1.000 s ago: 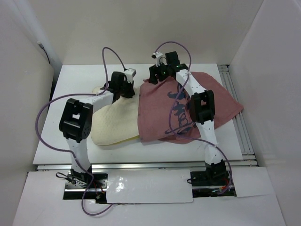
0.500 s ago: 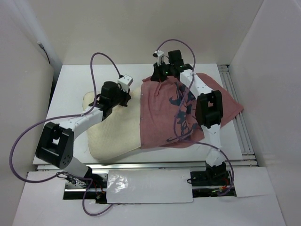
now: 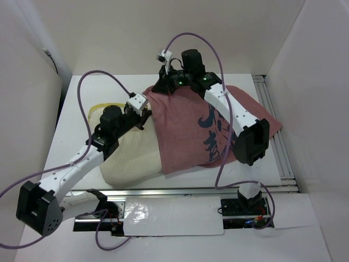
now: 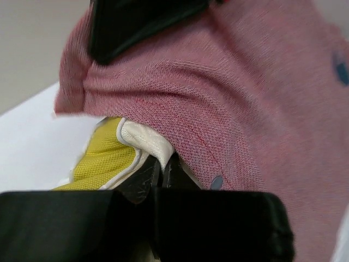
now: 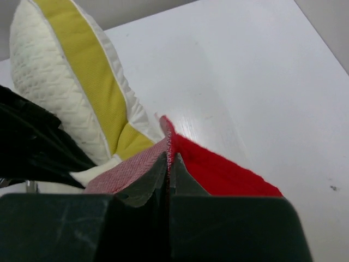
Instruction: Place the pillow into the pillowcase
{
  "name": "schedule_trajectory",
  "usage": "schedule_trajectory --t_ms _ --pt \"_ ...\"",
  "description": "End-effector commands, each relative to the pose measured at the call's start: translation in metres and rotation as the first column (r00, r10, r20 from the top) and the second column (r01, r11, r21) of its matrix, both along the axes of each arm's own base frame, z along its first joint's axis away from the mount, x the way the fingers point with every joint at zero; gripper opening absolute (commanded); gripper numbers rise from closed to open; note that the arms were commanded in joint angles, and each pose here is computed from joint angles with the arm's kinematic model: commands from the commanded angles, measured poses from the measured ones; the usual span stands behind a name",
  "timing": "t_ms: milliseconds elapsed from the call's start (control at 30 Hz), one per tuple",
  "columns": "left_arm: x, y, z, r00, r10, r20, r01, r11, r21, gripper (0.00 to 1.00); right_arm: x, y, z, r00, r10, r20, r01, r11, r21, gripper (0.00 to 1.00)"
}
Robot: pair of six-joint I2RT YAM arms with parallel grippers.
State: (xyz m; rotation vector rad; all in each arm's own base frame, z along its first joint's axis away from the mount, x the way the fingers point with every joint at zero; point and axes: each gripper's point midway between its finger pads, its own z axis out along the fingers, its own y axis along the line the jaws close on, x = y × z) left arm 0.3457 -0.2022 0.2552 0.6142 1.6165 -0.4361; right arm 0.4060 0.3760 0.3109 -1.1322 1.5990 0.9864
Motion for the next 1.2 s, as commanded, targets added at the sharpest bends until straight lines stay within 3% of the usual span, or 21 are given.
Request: schedule_trajectory --t_ms 0,100,200,300,400,500,667,800,900,967,1033,1067,1100,1133,1167 --pt "-0.040 -0.025 0.113 0.926 -0.156 0.344 0.212 0.968 -0.133 0.00 -0.030 0.020 0.042 0.998 0.067 0.022 -0.068 0.993 0.100 0.00" --pt "-0.053 -0.025 0.132 0.908 -0.151 0.392 0.230 0.959 -0.164 0.00 -0.058 0.040 0.069 0.986 0.168 -0.009 -0.163 0.970 0.182 0.00" --pt "-0.048 -0.023 0.149 0.925 -0.102 0.365 0.195 0.954 -0.228 0.00 -0.085 0.068 0.084 0.969 0.235 -0.071 -0.212 0.947 0.240 0.00" --pt "-0.039 -0.025 0.154 0.942 -0.063 0.330 0.160 0.948 -0.274 0.00 -0.111 0.098 0.083 0.956 0.257 -0.141 -0.211 0.936 0.281 0.00" --pt "-0.022 -0.019 0.147 0.967 0.035 0.252 0.055 0.939 -0.340 0.00 -0.104 0.113 0.078 0.966 0.138 -0.217 -0.071 0.954 0.291 0.00" --pt "-0.008 -0.015 0.129 0.979 0.100 0.177 -0.030 0.931 -0.364 0.00 -0.075 0.117 0.046 0.942 0.007 -0.336 0.080 0.966 0.245 0.00" --pt "0.021 0.001 0.077 0.965 0.262 0.018 -0.237 0.900 -0.365 0.00 -0.026 0.123 -0.075 0.835 -0.213 -0.507 0.275 0.960 0.049 0.00" --pt "0.041 -0.007 0.045 0.951 0.294 -0.100 -0.310 0.886 -0.345 0.00 0.007 0.119 -0.150 0.773 -0.319 -0.549 0.337 0.939 -0.071 0.00" --pt "0.071 0.001 0.004 0.885 0.368 -0.287 -0.442 0.858 -0.263 0.00 0.025 0.119 -0.172 0.757 -0.365 -0.542 0.365 0.924 -0.112 0.05" --pt "0.086 0.012 -0.013 0.832 0.414 -0.370 -0.507 0.838 -0.203 0.19 0.041 0.107 -0.171 0.750 -0.396 -0.529 0.397 0.910 -0.119 0.11" --pt "0.098 0.013 -0.026 0.802 0.421 -0.424 -0.527 0.832 -0.170 0.40 0.051 0.097 -0.158 0.755 -0.417 -0.506 0.427 0.898 -0.104 0.30" --pt "0.098 0.017 -0.028 0.798 0.416 -0.437 -0.526 0.834 -0.166 0.58 0.060 0.088 -0.151 0.751 -0.441 -0.491 0.452 0.886 -0.103 0.41" --pt "0.095 0.016 -0.028 0.798 0.405 -0.446 -0.522 0.835 -0.176 0.64 0.060 0.083 -0.137 0.757 -0.454 -0.470 0.467 0.879 -0.096 0.50" --pt "0.094 0.020 -0.026 0.800 0.400 -0.448 -0.520 0.834 -0.183 0.70 0.066 0.075 -0.130 0.750 -0.472 -0.464 0.488 0.868 -0.093 0.68" --pt "0.090 0.020 -0.023 0.803 0.389 -0.451 -0.515 0.834 -0.197 1.00 0.068 0.066 -0.110 0.760 -0.473 -0.445 0.497 0.865 -0.071 0.77"
